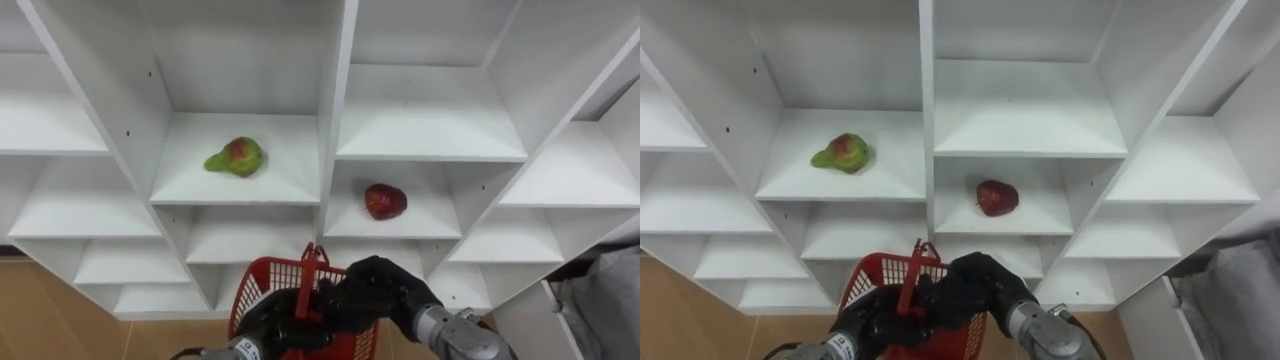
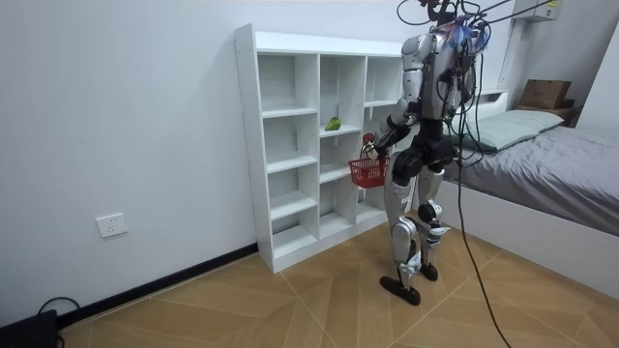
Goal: Collect fruits from the closet
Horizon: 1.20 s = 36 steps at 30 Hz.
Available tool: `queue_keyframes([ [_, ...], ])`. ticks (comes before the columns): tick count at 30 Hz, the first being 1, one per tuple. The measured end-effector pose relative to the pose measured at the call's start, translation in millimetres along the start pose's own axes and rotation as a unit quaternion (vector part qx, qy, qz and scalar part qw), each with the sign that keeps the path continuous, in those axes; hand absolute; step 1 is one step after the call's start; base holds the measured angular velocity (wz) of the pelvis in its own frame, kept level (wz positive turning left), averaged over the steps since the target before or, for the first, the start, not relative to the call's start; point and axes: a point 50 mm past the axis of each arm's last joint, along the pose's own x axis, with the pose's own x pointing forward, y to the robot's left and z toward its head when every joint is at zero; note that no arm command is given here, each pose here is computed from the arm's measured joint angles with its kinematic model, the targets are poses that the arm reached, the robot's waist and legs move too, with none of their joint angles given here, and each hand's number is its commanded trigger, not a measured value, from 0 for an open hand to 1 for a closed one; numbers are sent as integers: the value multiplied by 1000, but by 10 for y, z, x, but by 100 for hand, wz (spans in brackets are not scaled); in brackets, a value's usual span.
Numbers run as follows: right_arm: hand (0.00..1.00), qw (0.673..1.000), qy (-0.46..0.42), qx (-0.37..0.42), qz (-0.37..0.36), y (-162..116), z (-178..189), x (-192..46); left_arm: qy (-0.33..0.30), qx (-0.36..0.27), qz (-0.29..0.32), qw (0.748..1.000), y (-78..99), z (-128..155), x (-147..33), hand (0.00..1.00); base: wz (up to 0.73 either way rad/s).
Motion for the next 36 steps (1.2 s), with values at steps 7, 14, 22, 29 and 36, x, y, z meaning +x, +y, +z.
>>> queue_keyframes([
  [7,0,1000,6,0,-1,-16,-11,40,0,1,2,1000,10,1,-3,100,0],
  [14,0,1000,7,0,-2,-19,-17,40,0,1,3,1000,12,3,-4,100,2],
  [22,0,1000,8,1,-2,-24,-30,41,0,2,3,1000,13,3,-4,100,0],
  [29,0,1000,8,1,-6,-42,-29,37,0,2,3,1000,13,3,-4,100,0],
  [36,0,1000,8,1,-7,-46,-28,36,0,3,4,1000,22,3,-8,100,0],
])
